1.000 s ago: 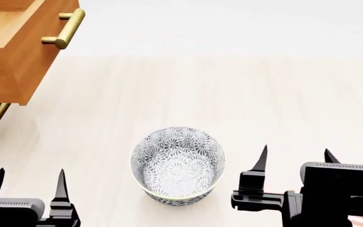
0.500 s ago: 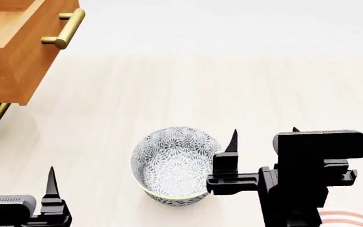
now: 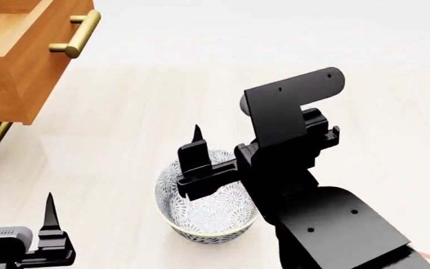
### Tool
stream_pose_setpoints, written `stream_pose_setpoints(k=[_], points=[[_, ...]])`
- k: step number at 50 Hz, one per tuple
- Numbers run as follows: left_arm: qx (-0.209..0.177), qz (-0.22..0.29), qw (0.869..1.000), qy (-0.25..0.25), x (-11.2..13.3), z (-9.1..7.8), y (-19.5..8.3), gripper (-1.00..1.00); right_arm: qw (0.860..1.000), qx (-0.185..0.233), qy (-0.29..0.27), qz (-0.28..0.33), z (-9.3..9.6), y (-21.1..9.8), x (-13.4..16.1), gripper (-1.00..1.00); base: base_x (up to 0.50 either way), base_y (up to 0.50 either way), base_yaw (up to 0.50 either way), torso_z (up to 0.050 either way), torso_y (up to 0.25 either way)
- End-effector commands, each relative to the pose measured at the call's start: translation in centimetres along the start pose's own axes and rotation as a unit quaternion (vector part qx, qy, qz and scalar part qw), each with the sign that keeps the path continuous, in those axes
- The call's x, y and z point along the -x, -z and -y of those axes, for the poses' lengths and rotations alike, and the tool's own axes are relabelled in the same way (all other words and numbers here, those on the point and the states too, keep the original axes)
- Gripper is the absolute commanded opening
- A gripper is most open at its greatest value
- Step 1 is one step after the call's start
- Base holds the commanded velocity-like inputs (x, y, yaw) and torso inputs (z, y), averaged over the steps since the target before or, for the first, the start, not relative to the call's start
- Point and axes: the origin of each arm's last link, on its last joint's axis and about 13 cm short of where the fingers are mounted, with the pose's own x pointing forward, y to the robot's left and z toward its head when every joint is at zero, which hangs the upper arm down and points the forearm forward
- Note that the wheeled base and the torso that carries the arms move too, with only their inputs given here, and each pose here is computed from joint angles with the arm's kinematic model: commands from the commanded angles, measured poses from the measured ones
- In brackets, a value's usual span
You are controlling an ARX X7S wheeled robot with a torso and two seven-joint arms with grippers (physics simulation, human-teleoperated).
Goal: Put the bowl on the plate.
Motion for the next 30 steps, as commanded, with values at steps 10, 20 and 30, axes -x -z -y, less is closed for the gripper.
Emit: stream_pose_setpoints(k=[10, 20, 30], points=[[-0.004, 0.005, 1.000, -0.005, -0.1, -0.1, -0.5, 1.00, 0.992, -0.025, -0.103, -0.073, 0.1, -2.9, -1.6, 1.00, 0.00, 0.00, 0.00, 0.000, 0.000], [-0.005, 0.005, 1.000, -0.004, -0.1, -0.1, -0.5, 1.00, 0.988, -0.019, -0.102, -0.117, 0.0, -2.7, -2.2, 1.00, 0.00, 0.00, 0.00, 0.000, 0.000], [-0.004, 0.007, 1.000, -0.003, -0.1, -0.1, -0.5, 1.00, 0.980, -0.005, -0.104, -0.168, 0.3, -4.8, -2.8, 1.00, 0.00, 0.00, 0.00, 0.000, 0.000]])
